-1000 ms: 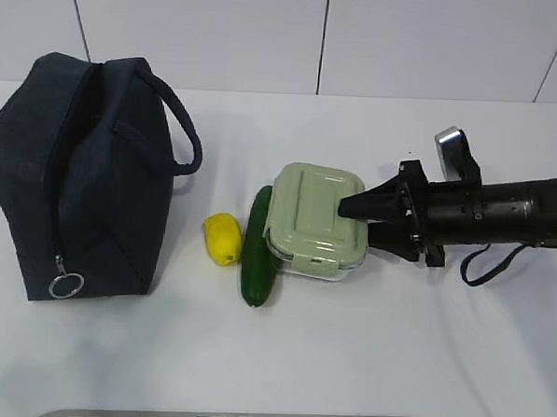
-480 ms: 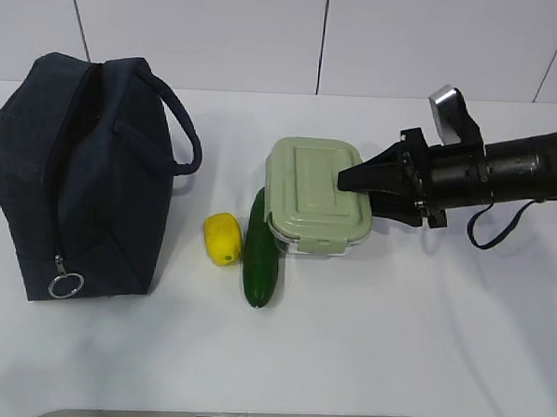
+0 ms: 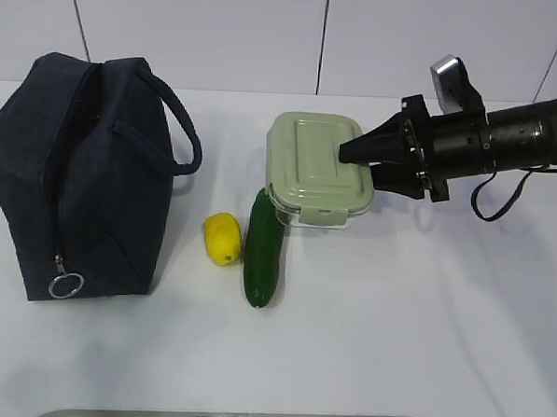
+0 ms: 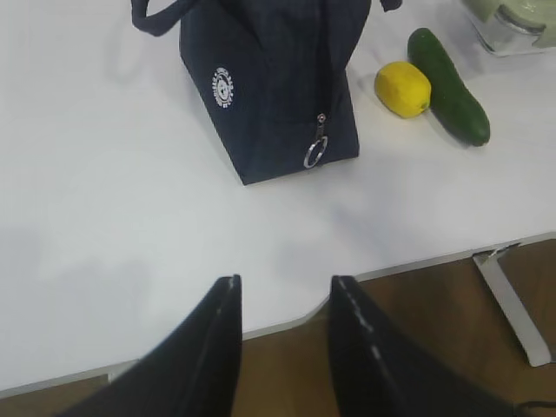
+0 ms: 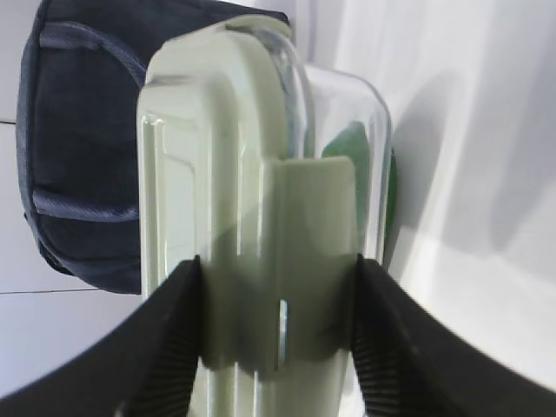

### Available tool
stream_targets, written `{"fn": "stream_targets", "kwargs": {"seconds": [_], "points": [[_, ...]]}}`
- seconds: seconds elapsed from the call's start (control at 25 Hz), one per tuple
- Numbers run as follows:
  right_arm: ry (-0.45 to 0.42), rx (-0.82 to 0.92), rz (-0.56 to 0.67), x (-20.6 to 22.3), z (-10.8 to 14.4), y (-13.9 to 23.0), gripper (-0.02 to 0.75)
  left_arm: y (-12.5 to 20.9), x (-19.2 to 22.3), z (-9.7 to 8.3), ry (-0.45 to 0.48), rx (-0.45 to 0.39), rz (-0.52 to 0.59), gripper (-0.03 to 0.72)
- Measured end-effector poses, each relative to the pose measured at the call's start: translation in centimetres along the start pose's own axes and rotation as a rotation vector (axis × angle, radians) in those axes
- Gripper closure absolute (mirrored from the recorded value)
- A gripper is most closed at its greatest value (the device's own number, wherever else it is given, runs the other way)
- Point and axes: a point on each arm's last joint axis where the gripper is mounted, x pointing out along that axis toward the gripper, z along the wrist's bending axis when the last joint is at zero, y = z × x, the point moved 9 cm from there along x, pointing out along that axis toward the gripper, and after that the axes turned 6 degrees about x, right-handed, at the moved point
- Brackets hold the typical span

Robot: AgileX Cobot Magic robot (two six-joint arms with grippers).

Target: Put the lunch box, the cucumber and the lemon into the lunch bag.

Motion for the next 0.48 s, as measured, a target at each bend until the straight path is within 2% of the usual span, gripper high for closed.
{"fn": "stream_targets", "kwargs": {"seconds": [0.2,0.48], "points": [[0.004,-0.004,0.010,0.1,0.9,-0.6,0.350,-0.9,-0.2,-0.5,0.030,-0.038,-0.002,0.449],[-0.001,-0.071,0.060,1.5,3.7,-0.8,0.350,-4.1,0.5,-0.1,0.040,-0.065,0.080,0.449]]}}
